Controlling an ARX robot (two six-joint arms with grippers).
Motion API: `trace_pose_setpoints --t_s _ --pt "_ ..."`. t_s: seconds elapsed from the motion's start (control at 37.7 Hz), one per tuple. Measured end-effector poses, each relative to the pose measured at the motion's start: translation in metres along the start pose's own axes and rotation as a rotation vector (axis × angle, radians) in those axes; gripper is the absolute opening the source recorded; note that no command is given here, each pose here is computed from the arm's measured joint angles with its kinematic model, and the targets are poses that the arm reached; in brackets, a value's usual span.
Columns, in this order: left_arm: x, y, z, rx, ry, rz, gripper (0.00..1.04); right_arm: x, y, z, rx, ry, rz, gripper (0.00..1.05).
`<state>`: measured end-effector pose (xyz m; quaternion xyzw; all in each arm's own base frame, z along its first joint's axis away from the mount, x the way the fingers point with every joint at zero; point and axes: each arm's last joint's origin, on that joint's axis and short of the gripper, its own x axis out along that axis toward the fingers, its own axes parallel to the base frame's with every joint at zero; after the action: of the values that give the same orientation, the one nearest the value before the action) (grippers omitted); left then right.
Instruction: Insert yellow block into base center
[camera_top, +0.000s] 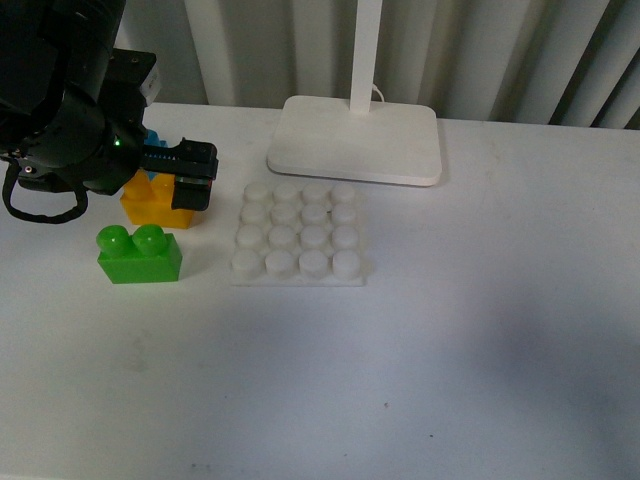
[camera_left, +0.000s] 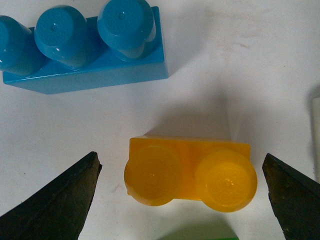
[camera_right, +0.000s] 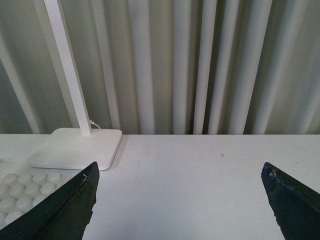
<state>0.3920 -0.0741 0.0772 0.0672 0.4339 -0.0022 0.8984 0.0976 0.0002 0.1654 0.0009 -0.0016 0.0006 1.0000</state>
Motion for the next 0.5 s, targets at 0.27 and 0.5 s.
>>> trace_pose_setpoints --t_s 0.27,0.5 --pt "0.0009 -0.0014 -0.0018 -0.001 0.011 0.001 0.69 0.0 0.0 0.0 0.0 0.0 0.0 0.95" --pt "0.0003 -0.0024 0.0019 -0.014 0.007 -0.001 0.61 0.0 0.0 0.0 0.0 0.0 0.0 0.95"
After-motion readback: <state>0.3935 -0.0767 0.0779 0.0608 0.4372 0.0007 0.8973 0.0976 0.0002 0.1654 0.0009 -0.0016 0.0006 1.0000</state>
